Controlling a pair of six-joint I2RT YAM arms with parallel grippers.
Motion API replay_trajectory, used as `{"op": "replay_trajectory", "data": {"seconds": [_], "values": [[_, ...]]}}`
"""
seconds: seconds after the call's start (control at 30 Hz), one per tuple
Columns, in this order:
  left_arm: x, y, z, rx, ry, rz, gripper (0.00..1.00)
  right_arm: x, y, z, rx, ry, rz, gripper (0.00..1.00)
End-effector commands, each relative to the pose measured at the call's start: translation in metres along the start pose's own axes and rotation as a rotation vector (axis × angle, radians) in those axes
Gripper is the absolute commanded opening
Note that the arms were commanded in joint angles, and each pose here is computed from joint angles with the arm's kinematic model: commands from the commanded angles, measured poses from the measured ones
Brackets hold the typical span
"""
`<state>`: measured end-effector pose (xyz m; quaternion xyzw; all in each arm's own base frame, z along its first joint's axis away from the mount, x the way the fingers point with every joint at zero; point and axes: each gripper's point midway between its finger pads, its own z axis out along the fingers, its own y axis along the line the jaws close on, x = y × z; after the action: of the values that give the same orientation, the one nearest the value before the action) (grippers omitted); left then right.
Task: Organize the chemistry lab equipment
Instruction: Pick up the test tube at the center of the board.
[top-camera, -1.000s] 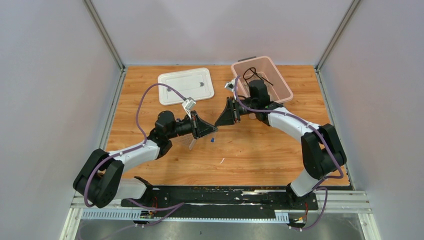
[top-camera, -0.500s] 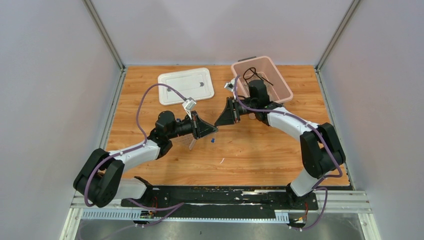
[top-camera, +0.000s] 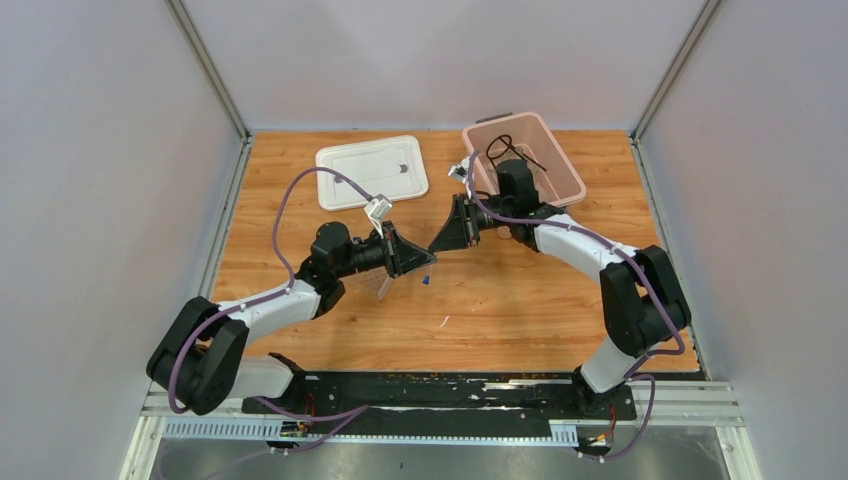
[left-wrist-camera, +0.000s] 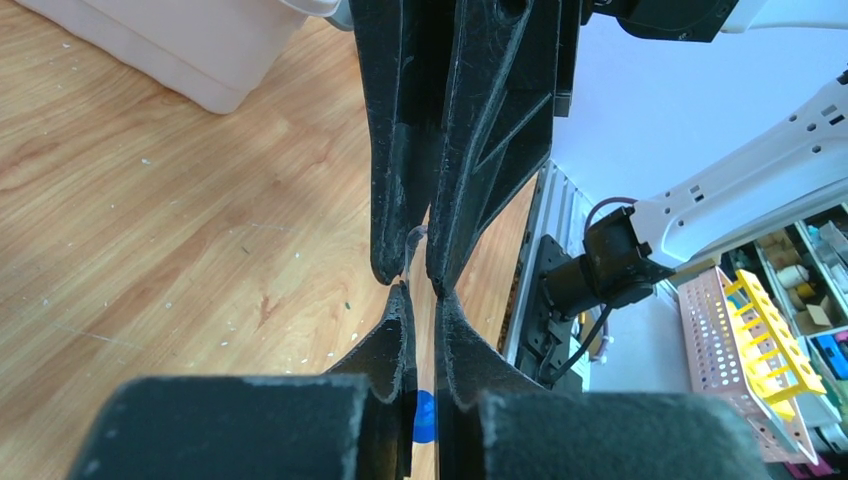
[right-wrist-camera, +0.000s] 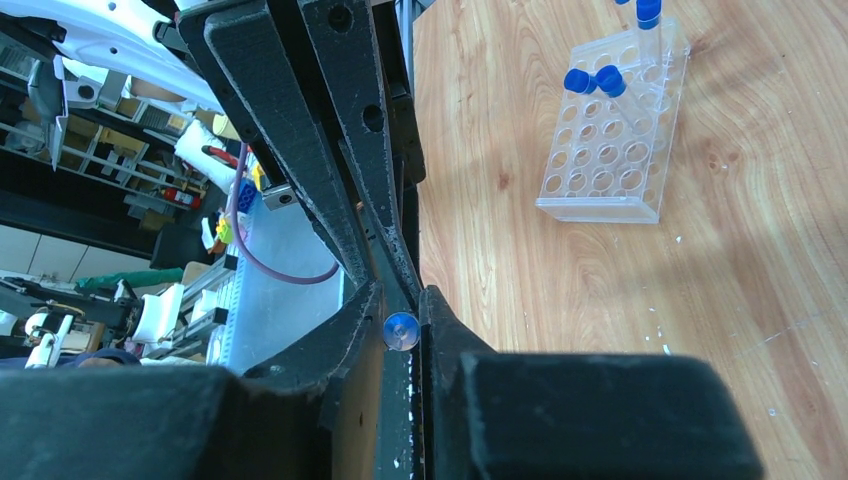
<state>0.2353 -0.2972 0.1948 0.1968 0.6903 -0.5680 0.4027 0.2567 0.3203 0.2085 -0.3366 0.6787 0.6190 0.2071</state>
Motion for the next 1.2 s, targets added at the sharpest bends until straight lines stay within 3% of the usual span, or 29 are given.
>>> {"op": "replay_trajectory", "data": {"seconds": [0.0,0.07,0.3,0.6,0.77,0.83,0.93,1.17], "values": [[-0.017,-0.010,0.003,0.035,-0.061,0.048,0.08,-0.007,0.008,0.004,-0.037,0.004,-0.026,0.04],[-0.017,-0.010,0.002,0.033,-0.065,0.047,0.16,-0.007,0.008,0.004,-0.037,0.003,-0.028,0.00],[-0.017,-0.015,-0.006,0.024,-0.093,0.064,0.47,-0.008,0.011,0.004,-0.040,0.002,-0.035,0.00],[-0.018,-0.023,-0.025,0.002,-0.145,0.129,0.60,-0.013,0.020,0.000,-0.060,-0.009,-0.033,0.00],[-0.021,-0.032,-0.042,0.006,-0.223,0.161,0.82,-0.018,0.027,-0.006,-0.073,-0.030,-0.030,0.00],[-0.021,-0.033,-0.049,0.005,-0.272,0.158,0.99,-0.020,0.028,-0.008,-0.075,-0.037,-0.029,0.00],[-0.020,-0.033,-0.059,0.004,-0.337,0.121,1.00,-0.022,0.031,-0.010,-0.080,-0.047,-0.025,0.00],[-0.002,-0.031,-0.052,0.039,-0.278,-0.030,1.00,-0.024,0.031,-0.012,-0.084,-0.060,-0.006,0.00]]}}
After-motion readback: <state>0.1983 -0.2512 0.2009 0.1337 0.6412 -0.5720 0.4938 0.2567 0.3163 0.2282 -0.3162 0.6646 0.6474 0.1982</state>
